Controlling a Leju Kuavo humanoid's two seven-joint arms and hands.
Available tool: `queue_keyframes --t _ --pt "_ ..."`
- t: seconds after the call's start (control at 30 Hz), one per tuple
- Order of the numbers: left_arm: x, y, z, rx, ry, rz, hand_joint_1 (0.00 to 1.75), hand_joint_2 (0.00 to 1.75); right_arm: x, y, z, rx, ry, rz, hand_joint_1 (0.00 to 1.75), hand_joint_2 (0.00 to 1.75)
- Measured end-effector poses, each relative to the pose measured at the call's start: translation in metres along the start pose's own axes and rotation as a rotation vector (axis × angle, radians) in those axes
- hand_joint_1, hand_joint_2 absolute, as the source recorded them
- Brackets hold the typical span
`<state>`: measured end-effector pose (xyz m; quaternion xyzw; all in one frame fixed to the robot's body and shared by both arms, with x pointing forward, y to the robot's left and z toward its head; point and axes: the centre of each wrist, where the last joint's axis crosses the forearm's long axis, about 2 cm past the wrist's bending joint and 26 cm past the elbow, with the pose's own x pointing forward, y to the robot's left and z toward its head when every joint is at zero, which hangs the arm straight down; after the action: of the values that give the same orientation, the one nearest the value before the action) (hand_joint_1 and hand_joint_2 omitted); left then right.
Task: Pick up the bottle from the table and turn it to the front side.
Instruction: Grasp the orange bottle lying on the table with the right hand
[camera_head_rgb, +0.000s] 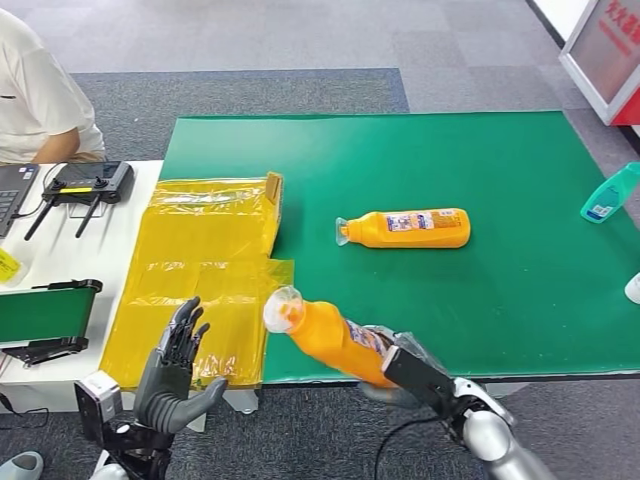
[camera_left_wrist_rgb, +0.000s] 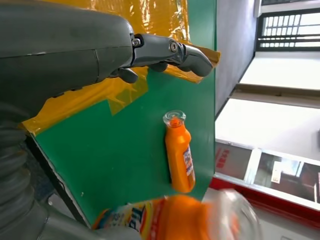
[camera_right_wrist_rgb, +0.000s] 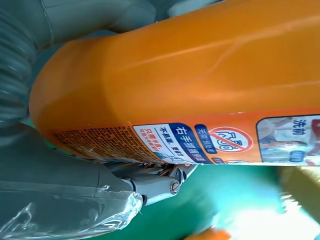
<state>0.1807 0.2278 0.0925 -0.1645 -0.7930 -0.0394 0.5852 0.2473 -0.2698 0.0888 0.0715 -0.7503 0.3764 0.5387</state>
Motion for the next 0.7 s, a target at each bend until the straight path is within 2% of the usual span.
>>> queue_keyframes --t 0.23,0.33,0.43,0.7 --pt "0.003 0.000 -0.002 0.001 -0.017 0.004 0.00 1.75 0.021 0.024 0.002 -0.020 -0.125 -0.198 1.75 1.75" --pt "0.008 -0.003 -0.010 -0.019 -0.070 0.094 0.00 1.75 0.029 0.033 -0.003 -0.029 -0.165 -0.255 1.75 1.75" --pt "0.013 -0.008 -0.020 -0.053 -0.124 0.201 0.00 1.75 0.036 0.042 -0.011 -0.036 -0.190 -0.288 1.75 1.75" --pt "0.015 -0.016 -0.026 -0.079 -0.141 0.233 0.00 1.75 0.044 0.051 -0.020 -0.047 -0.214 -0.315 1.75 1.75"
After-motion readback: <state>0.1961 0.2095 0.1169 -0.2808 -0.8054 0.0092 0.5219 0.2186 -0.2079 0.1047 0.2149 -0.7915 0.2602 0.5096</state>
